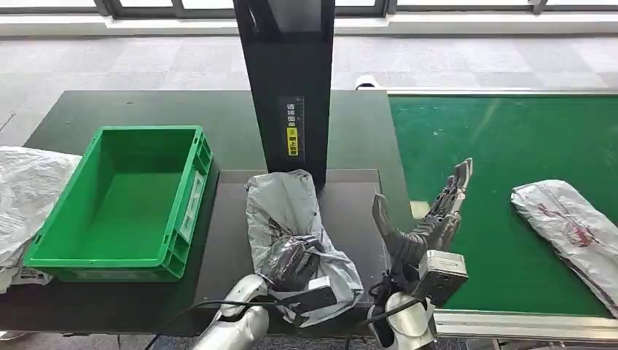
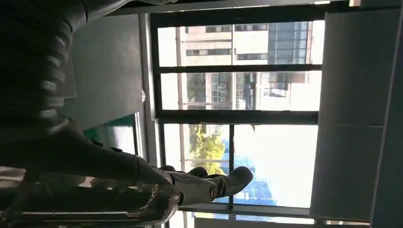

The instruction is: Moved the parcel from conveyor to table for the left to box.

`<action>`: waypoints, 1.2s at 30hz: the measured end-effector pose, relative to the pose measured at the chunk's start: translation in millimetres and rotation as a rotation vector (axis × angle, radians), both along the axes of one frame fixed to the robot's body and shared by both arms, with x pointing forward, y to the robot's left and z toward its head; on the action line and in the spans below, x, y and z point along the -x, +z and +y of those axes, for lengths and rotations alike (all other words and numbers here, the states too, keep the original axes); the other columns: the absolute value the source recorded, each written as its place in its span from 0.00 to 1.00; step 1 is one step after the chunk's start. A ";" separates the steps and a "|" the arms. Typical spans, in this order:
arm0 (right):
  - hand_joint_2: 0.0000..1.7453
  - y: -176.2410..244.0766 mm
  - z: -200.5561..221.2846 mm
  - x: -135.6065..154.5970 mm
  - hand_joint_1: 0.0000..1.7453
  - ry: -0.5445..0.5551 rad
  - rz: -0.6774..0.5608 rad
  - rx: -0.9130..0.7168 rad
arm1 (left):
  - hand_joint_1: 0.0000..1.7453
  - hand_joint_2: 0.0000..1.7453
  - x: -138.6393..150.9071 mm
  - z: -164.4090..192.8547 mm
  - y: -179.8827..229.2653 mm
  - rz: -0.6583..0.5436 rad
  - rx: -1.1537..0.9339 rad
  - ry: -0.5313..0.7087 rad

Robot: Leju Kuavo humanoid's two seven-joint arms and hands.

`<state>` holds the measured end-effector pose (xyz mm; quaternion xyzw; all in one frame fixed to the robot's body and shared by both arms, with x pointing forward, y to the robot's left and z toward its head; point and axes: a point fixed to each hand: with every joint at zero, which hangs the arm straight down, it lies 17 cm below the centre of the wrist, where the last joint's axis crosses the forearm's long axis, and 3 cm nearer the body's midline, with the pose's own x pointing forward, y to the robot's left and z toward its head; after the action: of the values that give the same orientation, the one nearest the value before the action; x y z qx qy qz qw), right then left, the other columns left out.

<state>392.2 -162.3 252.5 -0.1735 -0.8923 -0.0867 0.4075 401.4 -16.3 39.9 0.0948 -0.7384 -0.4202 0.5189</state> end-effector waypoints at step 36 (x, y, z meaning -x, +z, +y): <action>1.00 -11.1 9.1 -3.1 0.00 0.021 0.029 0.016 | 1.00 1.00 18.4 171.7 339.8 -1.022 -0.039 0.712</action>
<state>395.2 -153.2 241.4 -0.1685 -0.8888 -0.0730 0.4198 382.9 155.4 379.6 0.5337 -0.8087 -0.1363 0.2066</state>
